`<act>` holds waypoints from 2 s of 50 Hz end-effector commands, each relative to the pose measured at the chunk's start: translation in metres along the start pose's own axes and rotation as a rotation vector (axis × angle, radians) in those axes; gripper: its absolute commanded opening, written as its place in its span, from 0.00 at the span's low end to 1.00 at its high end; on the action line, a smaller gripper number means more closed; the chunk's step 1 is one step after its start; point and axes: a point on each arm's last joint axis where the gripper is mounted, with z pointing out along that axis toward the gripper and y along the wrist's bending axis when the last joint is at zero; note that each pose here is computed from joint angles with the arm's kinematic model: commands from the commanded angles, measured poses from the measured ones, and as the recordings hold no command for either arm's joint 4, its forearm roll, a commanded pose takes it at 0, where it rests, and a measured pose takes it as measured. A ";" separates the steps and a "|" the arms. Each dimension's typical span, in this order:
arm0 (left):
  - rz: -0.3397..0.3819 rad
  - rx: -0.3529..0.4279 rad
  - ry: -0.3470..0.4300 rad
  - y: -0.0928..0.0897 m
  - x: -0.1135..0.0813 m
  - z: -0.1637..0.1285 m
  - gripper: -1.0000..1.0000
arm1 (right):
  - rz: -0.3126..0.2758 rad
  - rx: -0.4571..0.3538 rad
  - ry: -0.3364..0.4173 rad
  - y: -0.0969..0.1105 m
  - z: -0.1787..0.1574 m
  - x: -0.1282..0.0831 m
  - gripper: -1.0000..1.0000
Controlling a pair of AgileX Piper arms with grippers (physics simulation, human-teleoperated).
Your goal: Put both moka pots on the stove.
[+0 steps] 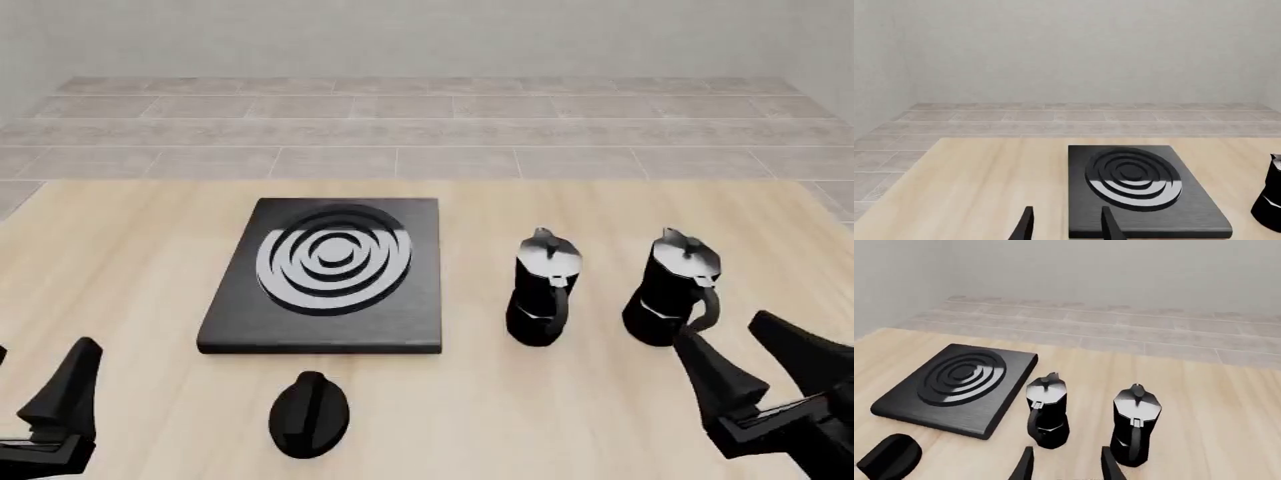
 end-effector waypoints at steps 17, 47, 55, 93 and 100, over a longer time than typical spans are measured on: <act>0.000 0.000 0.000 0.000 0.000 0.000 1.00 | -0.013 -0.101 0.098 0.014 0.043 -0.009 1.00; 0.000 0.000 0.000 0.000 0.000 0.000 1.00 | -0.012 -0.240 0.137 0.041 0.077 0.009 1.00; 0.000 0.000 0.000 0.000 0.000 0.000 1.00 | -0.007 -0.226 0.144 0.040 0.085 0.017 1.00; 0.000 0.000 0.000 0.000 0.000 0.000 1.00 | -0.017 -0.208 0.180 0.044 0.122 0.046 1.00; 0.000 0.000 0.000 0.000 0.000 0.000 1.00 | -0.022 -0.198 0.183 0.043 0.129 0.048 1.00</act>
